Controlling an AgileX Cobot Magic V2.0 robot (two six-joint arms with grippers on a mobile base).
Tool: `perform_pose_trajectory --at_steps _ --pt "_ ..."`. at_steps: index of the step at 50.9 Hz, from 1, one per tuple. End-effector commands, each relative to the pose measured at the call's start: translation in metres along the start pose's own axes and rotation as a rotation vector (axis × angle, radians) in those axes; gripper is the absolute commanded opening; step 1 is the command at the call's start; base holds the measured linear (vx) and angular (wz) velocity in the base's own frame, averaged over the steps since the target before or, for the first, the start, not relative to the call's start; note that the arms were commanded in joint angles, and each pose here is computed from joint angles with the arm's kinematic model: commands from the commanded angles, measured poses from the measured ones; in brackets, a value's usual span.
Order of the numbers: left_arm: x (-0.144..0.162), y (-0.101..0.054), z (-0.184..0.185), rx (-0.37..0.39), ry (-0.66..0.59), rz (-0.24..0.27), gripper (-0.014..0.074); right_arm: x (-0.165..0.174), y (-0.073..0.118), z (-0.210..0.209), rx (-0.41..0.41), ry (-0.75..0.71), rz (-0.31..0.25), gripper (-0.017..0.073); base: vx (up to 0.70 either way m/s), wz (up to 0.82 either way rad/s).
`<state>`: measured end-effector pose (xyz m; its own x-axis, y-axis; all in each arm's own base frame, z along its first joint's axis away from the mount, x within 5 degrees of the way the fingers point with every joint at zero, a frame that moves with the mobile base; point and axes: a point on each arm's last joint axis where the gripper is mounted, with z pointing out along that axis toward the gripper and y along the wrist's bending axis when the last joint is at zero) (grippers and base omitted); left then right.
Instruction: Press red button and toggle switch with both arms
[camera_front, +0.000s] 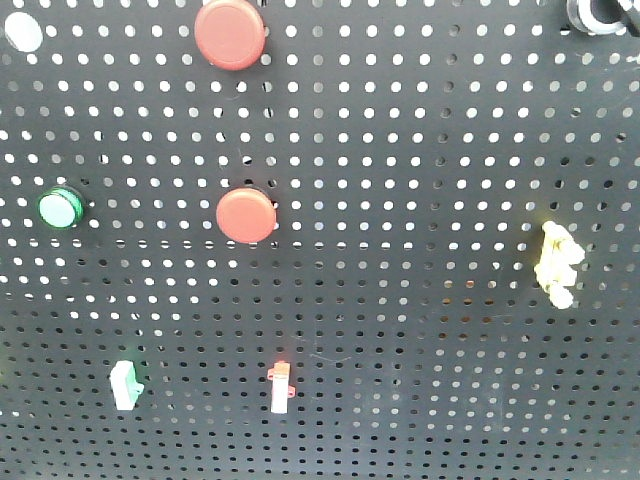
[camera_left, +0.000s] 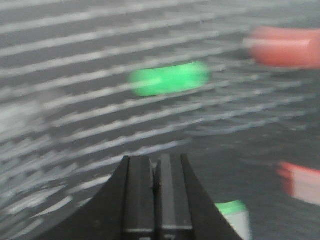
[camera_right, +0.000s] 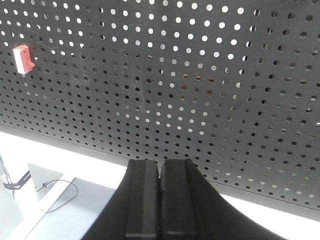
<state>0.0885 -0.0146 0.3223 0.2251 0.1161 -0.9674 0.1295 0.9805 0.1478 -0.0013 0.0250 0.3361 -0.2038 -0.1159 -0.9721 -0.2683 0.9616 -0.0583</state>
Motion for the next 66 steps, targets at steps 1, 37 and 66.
perform_pose_trajectory --at_steps 1,37,66 --pt "0.019 0.004 -0.017 -0.090 -0.062 0.073 0.0001 -0.012 -0.002 -0.001 0.019 -0.076 0.007 0.0000 0.00 0.00" --pt "0.115 -0.013 -0.059 -0.054 0.131 0.003 0.0001 -0.012 -0.002 -0.001 0.019 -0.074 0.006 0.0000 0.00 0.00" --pt "0.116 -0.013 -0.058 -0.054 0.132 0.003 0.0001 -0.012 -0.002 -0.001 0.019 -0.074 0.006 0.0000 0.00 0.00"
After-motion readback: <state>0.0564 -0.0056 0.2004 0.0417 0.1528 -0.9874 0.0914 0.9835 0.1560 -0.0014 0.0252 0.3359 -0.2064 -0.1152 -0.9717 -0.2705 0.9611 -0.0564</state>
